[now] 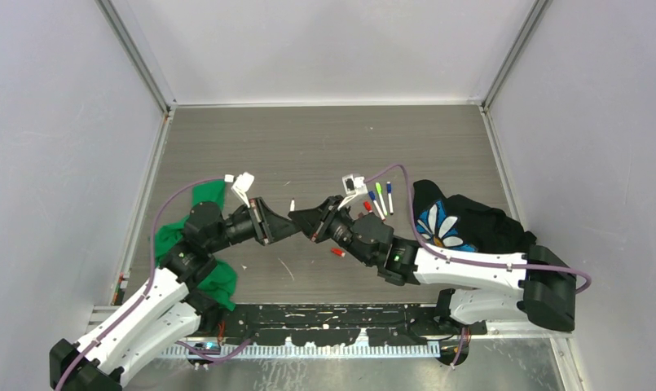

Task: Insert the pens into the pen caps
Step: Pick up the pen from the center of the board, then insert the pen cap onto the pen.

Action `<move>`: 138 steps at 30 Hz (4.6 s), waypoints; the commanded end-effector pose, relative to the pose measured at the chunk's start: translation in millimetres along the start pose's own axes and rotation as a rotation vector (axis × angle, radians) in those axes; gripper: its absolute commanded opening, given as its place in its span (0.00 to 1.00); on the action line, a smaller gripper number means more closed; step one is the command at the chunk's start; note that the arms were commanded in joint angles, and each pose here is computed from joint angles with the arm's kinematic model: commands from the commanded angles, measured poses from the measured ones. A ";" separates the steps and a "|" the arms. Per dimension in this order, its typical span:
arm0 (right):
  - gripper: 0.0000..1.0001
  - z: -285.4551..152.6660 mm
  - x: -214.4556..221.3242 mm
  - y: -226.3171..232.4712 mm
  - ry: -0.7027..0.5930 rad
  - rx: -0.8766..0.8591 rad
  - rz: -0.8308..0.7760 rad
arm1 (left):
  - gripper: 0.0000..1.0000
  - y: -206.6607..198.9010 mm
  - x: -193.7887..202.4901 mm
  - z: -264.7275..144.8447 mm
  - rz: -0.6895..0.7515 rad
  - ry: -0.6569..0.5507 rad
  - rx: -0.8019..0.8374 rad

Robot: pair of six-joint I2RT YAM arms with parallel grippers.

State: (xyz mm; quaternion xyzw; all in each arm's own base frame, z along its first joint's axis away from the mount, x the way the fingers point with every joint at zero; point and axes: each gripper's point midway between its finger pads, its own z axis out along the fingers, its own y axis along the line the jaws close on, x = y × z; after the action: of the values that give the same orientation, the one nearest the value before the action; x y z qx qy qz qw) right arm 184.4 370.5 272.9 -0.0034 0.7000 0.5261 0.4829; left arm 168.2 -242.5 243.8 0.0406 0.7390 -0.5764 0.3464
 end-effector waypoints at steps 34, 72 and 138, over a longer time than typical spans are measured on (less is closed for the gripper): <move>0.72 -62.7 109.2 -162.0 0.429 0.540 -0.113 | 0.00 24.5 -89.6 -50.3 0.716 -0.059 -0.320; 0.73 -24.7 107.3 -206.2 0.352 0.700 -0.241 | 0.00 21.5 -78.7 -50.6 0.751 -0.043 -0.315; 0.38 -33.2 125.8 -219.1 0.821 0.792 -0.551 | 0.00 24.3 -72.4 -48.4 0.765 -0.017 -0.322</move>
State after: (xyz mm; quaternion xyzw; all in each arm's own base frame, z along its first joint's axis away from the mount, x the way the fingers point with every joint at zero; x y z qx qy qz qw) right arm 217.3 325.7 19.8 -0.2155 0.9364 0.0359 0.2746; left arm 211.0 -167.6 262.4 0.2488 0.7582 -0.2869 0.5300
